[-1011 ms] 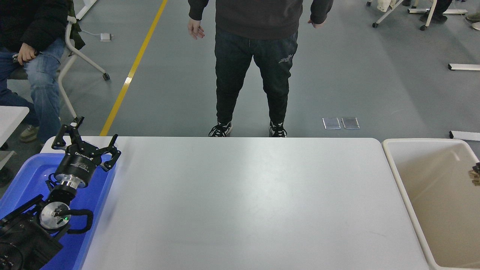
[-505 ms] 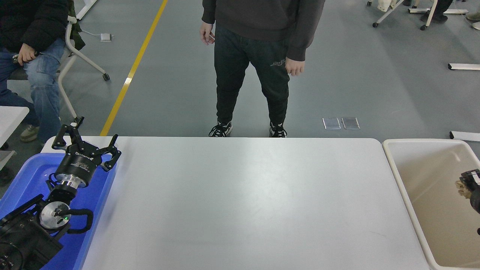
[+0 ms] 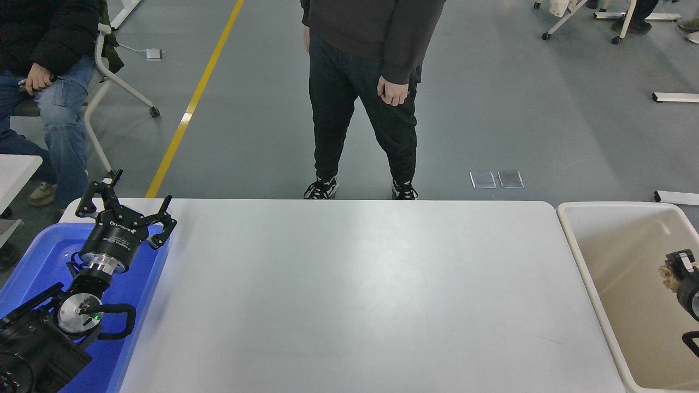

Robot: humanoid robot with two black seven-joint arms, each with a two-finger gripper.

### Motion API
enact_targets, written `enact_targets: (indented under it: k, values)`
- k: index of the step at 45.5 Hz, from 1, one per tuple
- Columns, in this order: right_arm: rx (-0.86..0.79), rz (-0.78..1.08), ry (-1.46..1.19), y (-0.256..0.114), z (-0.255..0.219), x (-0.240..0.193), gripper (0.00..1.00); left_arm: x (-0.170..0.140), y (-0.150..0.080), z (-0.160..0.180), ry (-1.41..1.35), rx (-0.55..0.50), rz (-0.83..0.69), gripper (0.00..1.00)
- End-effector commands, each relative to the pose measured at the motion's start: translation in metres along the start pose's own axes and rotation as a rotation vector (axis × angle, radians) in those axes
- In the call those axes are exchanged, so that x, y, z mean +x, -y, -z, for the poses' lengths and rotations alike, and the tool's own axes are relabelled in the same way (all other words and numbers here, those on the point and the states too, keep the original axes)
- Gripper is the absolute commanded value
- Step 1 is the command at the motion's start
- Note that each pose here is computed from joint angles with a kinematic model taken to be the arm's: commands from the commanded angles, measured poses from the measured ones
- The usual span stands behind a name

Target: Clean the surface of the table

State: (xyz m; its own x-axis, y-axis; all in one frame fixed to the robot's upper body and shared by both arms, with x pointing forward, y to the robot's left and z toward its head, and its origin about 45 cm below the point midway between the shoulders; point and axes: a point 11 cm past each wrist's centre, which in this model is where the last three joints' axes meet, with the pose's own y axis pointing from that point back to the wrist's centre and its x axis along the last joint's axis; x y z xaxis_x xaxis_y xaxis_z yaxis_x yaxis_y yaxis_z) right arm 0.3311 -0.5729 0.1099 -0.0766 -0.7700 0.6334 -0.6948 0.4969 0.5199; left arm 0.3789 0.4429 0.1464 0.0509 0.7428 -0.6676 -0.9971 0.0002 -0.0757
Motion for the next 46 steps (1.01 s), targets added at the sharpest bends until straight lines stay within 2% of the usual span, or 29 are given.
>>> enact_targets:
  k: [1, 18, 25, 36, 46]
  values:
    - [-0.002, -0.01, -0.002, 0.0, 0.0, 0.001, 1.0, 0.0, 0.0, 0.0, -0.001, 0.0, 0.001, 1.0]
    - [0.018, -0.021, 0.045, 0.001, 0.009, 0.007, 1.0, 0.0, 0.0, 0.0, 0.0, 0.0, 0.0, 1.0]
    - [0.06, -0.037, 0.228, 0.0, 0.02, 0.022, 1.0, 0.0, 0.0, 0.0, -0.001, 0.0, 0.001, 1.0]
    - [0.285, 0.058, 0.678, -0.016, 0.071, 0.036, 1.0, 0.0, 0.0, -0.001, 0.001, 0.0, 0.001, 1.0]
    - [0.531, 0.208, 0.799, -0.053, 0.109, 0.015, 1.0, 0.0, 0.0, 0.0, -0.001, 0.0, 0.001, 1.0]
